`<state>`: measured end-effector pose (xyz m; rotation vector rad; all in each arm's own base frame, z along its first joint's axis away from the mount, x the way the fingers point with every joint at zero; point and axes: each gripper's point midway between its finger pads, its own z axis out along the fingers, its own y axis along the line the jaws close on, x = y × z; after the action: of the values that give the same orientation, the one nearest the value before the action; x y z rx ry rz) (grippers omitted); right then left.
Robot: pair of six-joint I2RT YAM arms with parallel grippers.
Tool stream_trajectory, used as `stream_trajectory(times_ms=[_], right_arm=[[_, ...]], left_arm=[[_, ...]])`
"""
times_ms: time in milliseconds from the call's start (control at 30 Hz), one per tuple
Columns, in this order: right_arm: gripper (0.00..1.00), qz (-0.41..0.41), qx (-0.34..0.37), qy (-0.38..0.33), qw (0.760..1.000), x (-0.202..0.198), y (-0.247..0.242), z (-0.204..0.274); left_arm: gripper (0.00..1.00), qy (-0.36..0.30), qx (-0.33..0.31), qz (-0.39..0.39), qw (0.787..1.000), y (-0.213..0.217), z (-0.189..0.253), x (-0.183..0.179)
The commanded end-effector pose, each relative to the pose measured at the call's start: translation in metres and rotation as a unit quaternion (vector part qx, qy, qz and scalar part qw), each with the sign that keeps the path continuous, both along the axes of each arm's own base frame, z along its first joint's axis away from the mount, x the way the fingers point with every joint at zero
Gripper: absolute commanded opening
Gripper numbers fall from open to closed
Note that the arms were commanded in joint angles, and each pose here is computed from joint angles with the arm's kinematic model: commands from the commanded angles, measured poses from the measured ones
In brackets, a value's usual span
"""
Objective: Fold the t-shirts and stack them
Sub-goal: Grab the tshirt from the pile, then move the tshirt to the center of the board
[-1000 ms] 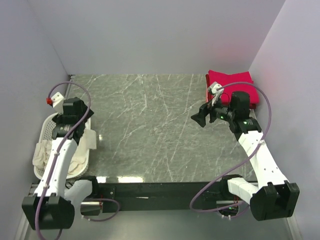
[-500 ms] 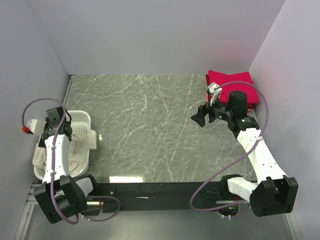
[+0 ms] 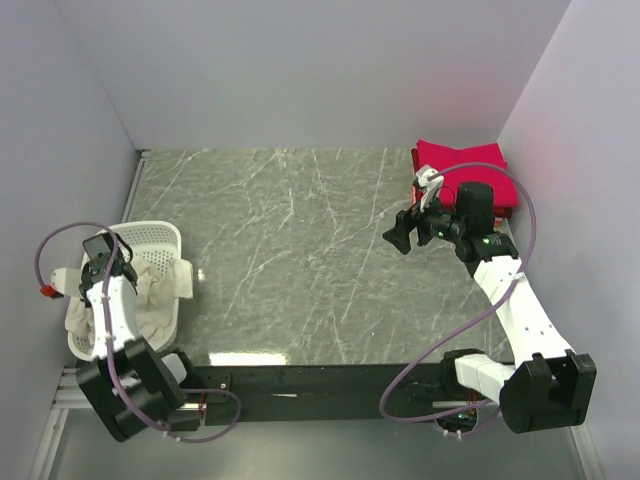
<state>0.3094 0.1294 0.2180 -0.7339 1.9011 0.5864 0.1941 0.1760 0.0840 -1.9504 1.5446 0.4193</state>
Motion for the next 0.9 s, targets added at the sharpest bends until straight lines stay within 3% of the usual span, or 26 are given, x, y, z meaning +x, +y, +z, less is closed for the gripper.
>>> stream_trajectory(times_ms=[0, 33, 67, 100, 167, 300, 333, 433, 533, 567, 600, 633, 667, 733, 767, 833, 867], right_arm=[[0.96, -0.001, -0.006, -0.027, 1.000, 0.002, -0.001, 0.013], [0.96, -0.003, -0.007, -0.028, 1.000, 0.002, -0.001, 0.014], [0.96, -0.003, -0.007, -0.028, 1.000, 0.002, -0.002, 0.014], [0.96, -0.003, -0.007, -0.030, 1.000, 0.002, -0.002, 0.015], [0.96, -0.003, -0.006, -0.028, 1.000, 0.002, -0.001, 0.014], [0.95, -0.002, -0.006, -0.023, 1.000, 0.003, -0.001, 0.013], [0.95, -0.003, -0.007, -0.021, 1.000, 0.002, -0.001, 0.012], [0.95, -0.005, -0.010, -0.024, 1.000, 0.003, -0.002, 0.013], [0.95, -0.007, -0.010, -0.029, 1.000, 0.003, -0.003, 0.015], [0.95, -0.006, -0.009, -0.028, 1.000, 0.003, -0.002, 0.014], [0.95, -0.005, -0.010, -0.026, 1.000, 0.003, -0.003, 0.014], [0.95, -0.003, -0.009, -0.023, 1.000, 0.003, -0.002, 0.013], [0.95, -0.004, -0.009, -0.019, 1.000, 0.003, -0.002, 0.011], [0.95, -0.006, -0.012, -0.019, 1.000, 0.004, -0.003, 0.011], [0.95, -0.007, -0.013, -0.022, 1.000, 0.004, -0.003, 0.012], [0.95, -0.009, -0.015, -0.024, 1.000, 0.004, -0.005, 0.011], [0.95, -0.009, -0.015, -0.026, 1.000, 0.003, -0.005, 0.012]], left_arm=[[0.09, -0.135, 0.055, -0.066, 0.987, 0.002, 0.069, 0.039], [0.00, -0.153, 0.076, -0.103, 0.980, -0.002, 0.086, 0.044], [0.00, -0.182, 0.102, -0.124, 0.970, -0.003, 0.109, 0.048], [0.00, -0.252, 0.143, -0.159, 0.944, -0.013, 0.153, 0.054], [0.00, -0.272, 0.188, -0.193, 0.924, -0.021, 0.199, 0.052], [0.00, -0.353, 0.197, -0.328, 0.854, -0.065, 0.266, 0.082], [0.00, -0.386, 0.192, -0.386, 0.816, -0.087, 0.286, 0.092], [0.00, -0.420, 0.187, -0.438, 0.772, -0.109, 0.333, 0.104], [0.01, -0.463, 0.220, -0.500, 0.698, -0.142, 0.414, 0.103], [0.01, -0.464, 0.200, -0.525, 0.685, -0.153, 0.419, 0.113], [0.01, -0.471, 0.203, -0.536, 0.670, -0.160, 0.434, 0.114], [0.01, -0.490, 0.231, -0.545, 0.640, -0.172, 0.472, 0.103], [0.01, -0.492, 0.226, -0.550, 0.636, -0.176, 0.479, 0.112], [0.01, -0.522, 0.246, -0.571, 0.584, -0.205, 0.523, 0.097], [0.01, -0.527, 0.240, -0.575, 0.578, -0.210, 0.529, 0.105], [0.01, -0.555, 0.243, -0.588, 0.536, -0.233, 0.561, 0.091], [0.01, -0.557, 0.234, -0.593, 0.532, -0.237, 0.564, 0.098]])
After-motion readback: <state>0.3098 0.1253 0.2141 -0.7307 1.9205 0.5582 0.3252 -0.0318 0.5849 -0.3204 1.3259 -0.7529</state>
